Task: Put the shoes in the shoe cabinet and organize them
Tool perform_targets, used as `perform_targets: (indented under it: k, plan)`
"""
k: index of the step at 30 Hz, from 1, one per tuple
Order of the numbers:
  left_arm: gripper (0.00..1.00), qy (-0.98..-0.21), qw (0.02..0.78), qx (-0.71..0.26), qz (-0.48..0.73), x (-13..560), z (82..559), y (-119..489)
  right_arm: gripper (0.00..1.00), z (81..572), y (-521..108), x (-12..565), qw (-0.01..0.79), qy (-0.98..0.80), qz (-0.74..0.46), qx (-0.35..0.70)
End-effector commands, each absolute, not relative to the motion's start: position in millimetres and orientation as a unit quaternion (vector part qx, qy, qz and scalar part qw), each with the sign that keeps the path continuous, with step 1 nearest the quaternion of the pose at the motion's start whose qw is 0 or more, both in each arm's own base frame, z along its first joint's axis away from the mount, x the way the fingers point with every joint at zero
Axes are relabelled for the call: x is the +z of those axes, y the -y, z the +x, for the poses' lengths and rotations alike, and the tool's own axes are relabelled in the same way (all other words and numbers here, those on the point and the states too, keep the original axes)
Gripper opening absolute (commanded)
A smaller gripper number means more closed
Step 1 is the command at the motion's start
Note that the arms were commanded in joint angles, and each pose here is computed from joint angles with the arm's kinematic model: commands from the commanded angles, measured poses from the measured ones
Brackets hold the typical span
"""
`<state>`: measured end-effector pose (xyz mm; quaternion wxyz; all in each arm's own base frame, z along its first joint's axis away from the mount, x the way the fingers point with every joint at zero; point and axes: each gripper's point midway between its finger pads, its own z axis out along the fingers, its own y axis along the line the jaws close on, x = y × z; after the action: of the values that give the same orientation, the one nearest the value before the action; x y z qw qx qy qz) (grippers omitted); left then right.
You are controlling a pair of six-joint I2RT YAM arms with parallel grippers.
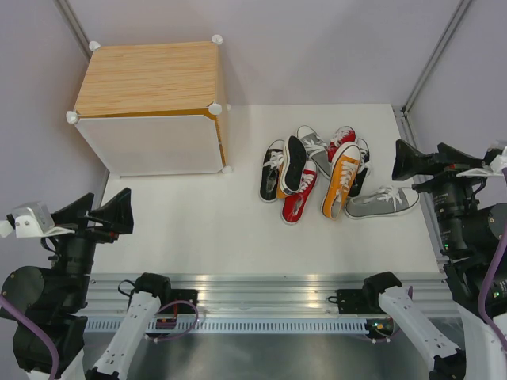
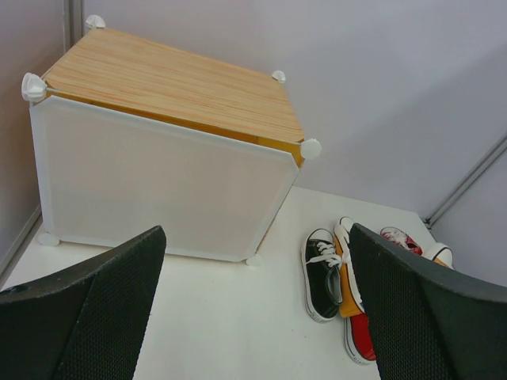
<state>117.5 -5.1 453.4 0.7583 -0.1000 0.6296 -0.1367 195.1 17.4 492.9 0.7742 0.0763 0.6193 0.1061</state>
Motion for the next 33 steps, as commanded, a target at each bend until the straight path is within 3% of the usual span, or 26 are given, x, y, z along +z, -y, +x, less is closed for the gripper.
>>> perform_targets:
  k: [1,14,22,27,33]
  plan:
    - [1.0,-0.648,0.74,-0.149,-0.098,445.5,128.1,13.1,0.98,201.3,-26.9,489.0,0.766,-0.628,0.064,0.121]
    - [1.0,-0.747,0.631,-0.155,-0.139,404.9,184.9,30.3,0.98,224.0,-43.2,432.1,0.712,-0.683,0.071,0.143]
    - [1.0,-0.801,0.548,-0.167,-0.173,372.9,255.2,53.4,0.98,239.9,-61.2,374.2,0.642,-0.748,0.061,0.157]
    - [1.0,-0.791,0.547,-0.173,-0.213,373.5,301.3,62.3,0.98,239.9,-77.8,352.3,0.615,-0.765,0.04,0.188]
    - [0.98,-0.782,0.579,-0.09,-0.214,380.9,355.8,92.2,0.98,234.6,-93.2,346.7,0.606,-0.764,0.01,0.222]
